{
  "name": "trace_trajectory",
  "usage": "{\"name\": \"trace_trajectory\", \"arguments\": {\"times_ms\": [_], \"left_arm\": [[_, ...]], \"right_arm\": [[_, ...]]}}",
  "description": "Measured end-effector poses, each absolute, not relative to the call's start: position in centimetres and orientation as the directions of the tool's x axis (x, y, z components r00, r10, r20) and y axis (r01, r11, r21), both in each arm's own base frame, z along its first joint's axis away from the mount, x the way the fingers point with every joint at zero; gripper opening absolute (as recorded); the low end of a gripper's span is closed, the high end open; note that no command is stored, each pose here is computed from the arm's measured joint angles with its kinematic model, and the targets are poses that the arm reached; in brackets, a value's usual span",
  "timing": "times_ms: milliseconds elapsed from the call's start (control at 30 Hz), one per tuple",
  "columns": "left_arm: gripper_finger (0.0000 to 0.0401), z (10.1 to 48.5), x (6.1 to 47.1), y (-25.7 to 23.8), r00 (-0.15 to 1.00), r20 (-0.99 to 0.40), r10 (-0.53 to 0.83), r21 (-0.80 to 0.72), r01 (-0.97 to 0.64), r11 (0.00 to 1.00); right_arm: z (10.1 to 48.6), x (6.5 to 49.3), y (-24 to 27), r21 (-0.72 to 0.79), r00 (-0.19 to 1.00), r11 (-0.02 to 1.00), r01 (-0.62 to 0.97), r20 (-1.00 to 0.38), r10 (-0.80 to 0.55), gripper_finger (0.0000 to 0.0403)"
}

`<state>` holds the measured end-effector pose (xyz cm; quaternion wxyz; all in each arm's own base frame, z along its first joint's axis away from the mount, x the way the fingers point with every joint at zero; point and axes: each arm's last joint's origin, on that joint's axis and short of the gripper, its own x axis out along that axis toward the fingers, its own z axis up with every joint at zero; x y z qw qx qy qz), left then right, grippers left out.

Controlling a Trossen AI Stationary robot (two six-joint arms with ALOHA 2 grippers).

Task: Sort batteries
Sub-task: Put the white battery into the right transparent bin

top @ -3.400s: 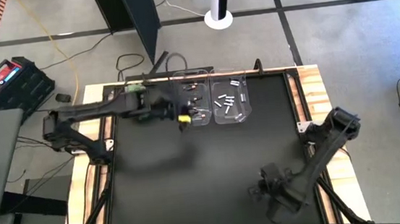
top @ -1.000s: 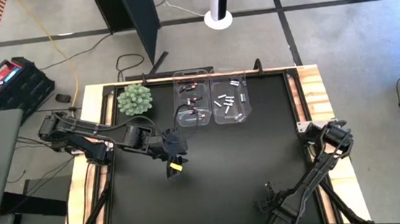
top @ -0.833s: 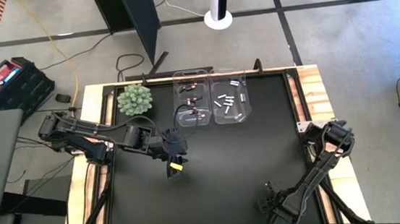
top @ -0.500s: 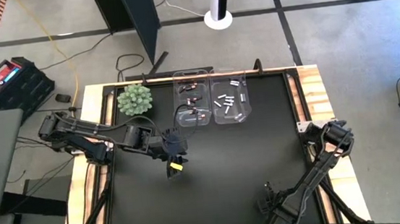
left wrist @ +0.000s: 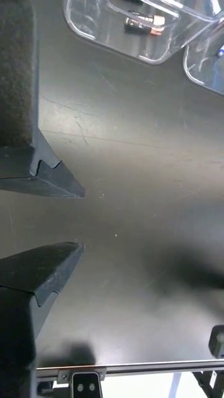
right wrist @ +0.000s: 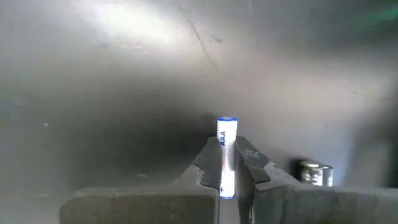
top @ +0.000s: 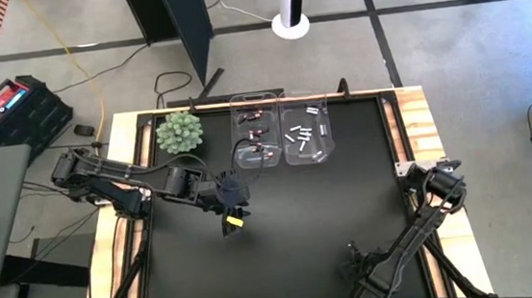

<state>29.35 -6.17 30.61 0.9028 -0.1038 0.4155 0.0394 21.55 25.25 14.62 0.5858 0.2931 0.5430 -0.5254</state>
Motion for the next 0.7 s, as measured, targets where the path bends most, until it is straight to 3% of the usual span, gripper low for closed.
{"name": "trace_trajectory", "arguments": {"times_ms": [367,700], "left_arm": [[0.0120,30.6,29.4,-6.2,0.653,-0.757,-0.015,-0.155,-0.157,0.975],[0.0120,30.6,29.4,-6.1,0.657,-0.754,0.019,-0.116,-0.162,0.980]], "right_arm": [[14.8,21.9,24.7,-0.181,-0.040,0.324,0.928,-0.917,-0.397,0.0030],[15.3,25.0,21.7,-0.187,0.027,0.403,0.896,-0.882,-0.470,0.0029]]}}
